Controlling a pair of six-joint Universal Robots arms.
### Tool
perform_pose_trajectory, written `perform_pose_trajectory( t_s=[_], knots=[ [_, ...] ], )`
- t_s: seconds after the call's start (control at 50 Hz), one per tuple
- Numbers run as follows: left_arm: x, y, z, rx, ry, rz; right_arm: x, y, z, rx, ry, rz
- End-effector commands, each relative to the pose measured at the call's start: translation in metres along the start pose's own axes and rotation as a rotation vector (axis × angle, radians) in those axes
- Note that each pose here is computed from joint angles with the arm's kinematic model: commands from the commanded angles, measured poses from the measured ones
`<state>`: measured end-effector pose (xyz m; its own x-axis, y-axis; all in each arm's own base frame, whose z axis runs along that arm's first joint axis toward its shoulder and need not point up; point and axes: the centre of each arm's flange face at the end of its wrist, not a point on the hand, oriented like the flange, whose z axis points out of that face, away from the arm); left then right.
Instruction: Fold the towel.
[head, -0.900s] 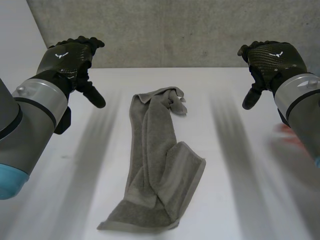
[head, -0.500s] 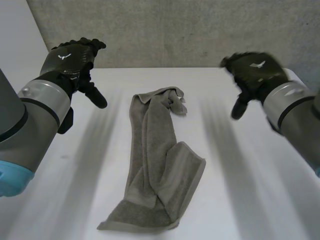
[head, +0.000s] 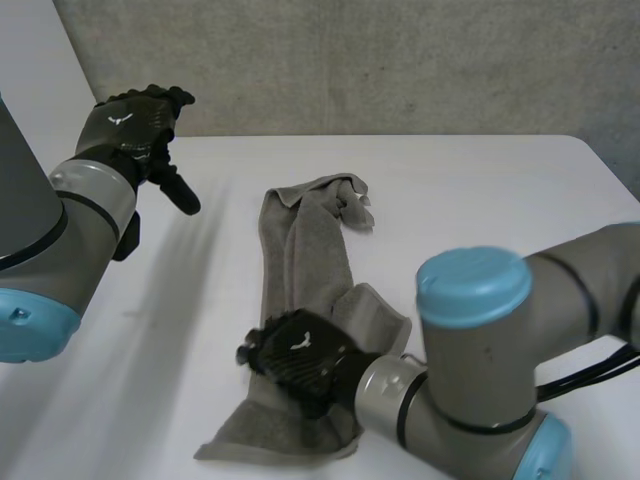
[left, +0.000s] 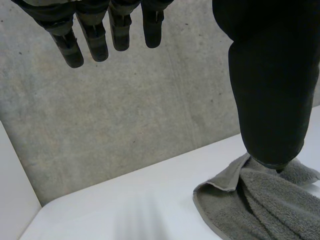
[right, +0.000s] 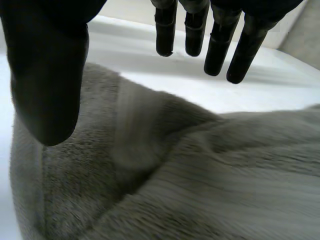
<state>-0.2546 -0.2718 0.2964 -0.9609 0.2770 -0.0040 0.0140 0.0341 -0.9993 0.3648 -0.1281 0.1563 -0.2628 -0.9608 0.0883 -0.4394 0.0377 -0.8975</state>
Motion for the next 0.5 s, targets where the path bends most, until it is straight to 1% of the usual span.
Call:
perform_pose_trajectory(
  t_s=[0.02,0.06,0.16,0.28,0.32,0.34,0.38,0.4,0.42,0.44,0.48,0.5],
  knots=[
    [0.000,-0.001,-0.001,0.002,0.000,0.000,-0.017,0.011,0.016,0.024,-0.042,-0.062],
    [0.000,0.000,-0.001,-0.001,-0.001,0.000,-0.019,0.018,0.021,0.016,-0.045,-0.111],
    [0.000,0.001,-0.001,-0.004,0.000,-0.001,-0.021,0.026,0.025,-0.004,-0.053,-0.162],
    [0.000,0.004,-0.001,-0.010,0.000,0.002,-0.017,0.020,0.022,0.011,-0.035,-0.168],
    [0.000,0.005,-0.001,-0.015,0.000,0.002,-0.008,-0.005,0.008,0.061,0.027,-0.188],
    [0.000,0.005,-0.001,-0.015,0.000,0.002,-0.008,-0.005,0.008,0.062,0.027,-0.188],
    [0.000,0.006,0.000,-0.018,0.002,0.003,0.019,-0.026,-0.013,0.096,0.137,-0.188],
    [0.000,0.006,0.000,-0.018,0.002,0.003,0.019,-0.026,-0.013,0.097,0.137,-0.188],
    [0.001,0.007,0.000,-0.021,0.003,0.003,0.037,-0.029,-0.025,0.088,0.202,-0.177],
    [0.001,0.007,0.000,-0.021,0.003,0.003,0.037,-0.029,-0.025,0.088,0.202,-0.177],
    [0.002,0.009,-0.001,-0.024,0.011,0.004,0.061,-0.031,-0.049,0.043,0.286,-0.134],
    [0.002,0.009,-0.001,-0.024,0.011,0.004,0.062,-0.031,-0.049,0.043,0.286,-0.134]
  ],
)
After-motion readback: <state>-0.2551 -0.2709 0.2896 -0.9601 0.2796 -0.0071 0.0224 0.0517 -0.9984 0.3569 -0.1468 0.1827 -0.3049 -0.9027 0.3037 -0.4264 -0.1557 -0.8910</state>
